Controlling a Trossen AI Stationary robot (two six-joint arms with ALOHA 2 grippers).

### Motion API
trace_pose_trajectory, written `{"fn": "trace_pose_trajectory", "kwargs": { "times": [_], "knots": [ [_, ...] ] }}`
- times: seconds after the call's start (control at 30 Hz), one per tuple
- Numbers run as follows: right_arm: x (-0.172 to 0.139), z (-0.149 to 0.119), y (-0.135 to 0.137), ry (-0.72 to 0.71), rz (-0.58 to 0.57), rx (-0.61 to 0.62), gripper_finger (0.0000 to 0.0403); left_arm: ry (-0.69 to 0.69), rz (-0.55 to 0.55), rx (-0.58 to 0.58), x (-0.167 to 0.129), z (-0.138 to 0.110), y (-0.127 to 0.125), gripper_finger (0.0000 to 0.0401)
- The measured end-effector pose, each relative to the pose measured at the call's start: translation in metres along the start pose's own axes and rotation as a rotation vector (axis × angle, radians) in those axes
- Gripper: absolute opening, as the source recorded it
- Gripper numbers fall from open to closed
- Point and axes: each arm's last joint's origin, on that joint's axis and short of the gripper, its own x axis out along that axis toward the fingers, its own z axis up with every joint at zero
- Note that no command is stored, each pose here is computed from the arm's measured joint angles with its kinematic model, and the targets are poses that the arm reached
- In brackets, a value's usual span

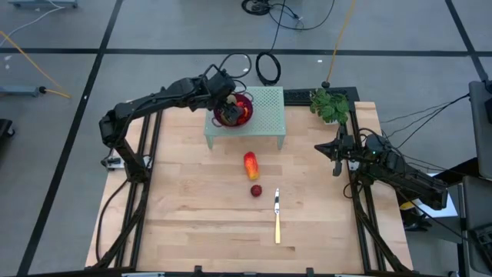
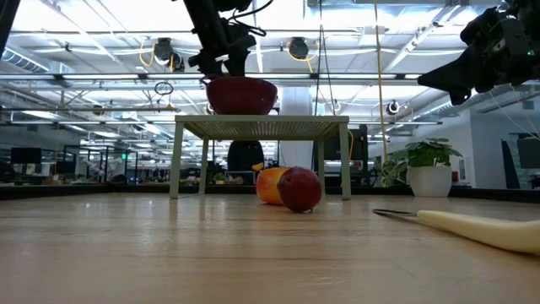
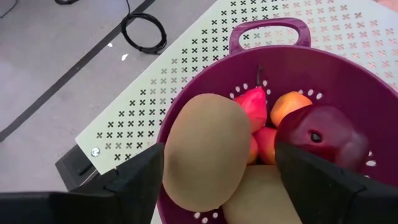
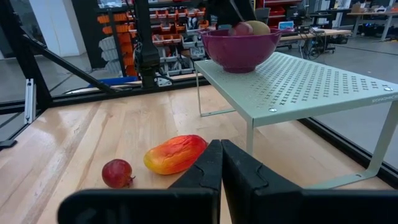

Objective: Pick & Place Fruit
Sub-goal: Put the kiwi into violet strainer bowl on the shelf, then put the pomegranate into violet strainer bowl on the shelf

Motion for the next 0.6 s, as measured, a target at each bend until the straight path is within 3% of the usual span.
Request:
{"fn": "trace_pose_trajectory", "kwargs": {
  "times": [0.23,0.6],
  "knots": [
    [0.0,0.0,0.0,0.0,0.001,0.0,0.0,-0.017,-0.002,0.013,-0.006,0.001,0.002,0.031],
    [0.0,0.0,0.0,0.0,0.001,0.0,0.0,-0.143,-0.061,-0.106,-0.061,-0.003,0.007,0.031]
  ]
}}
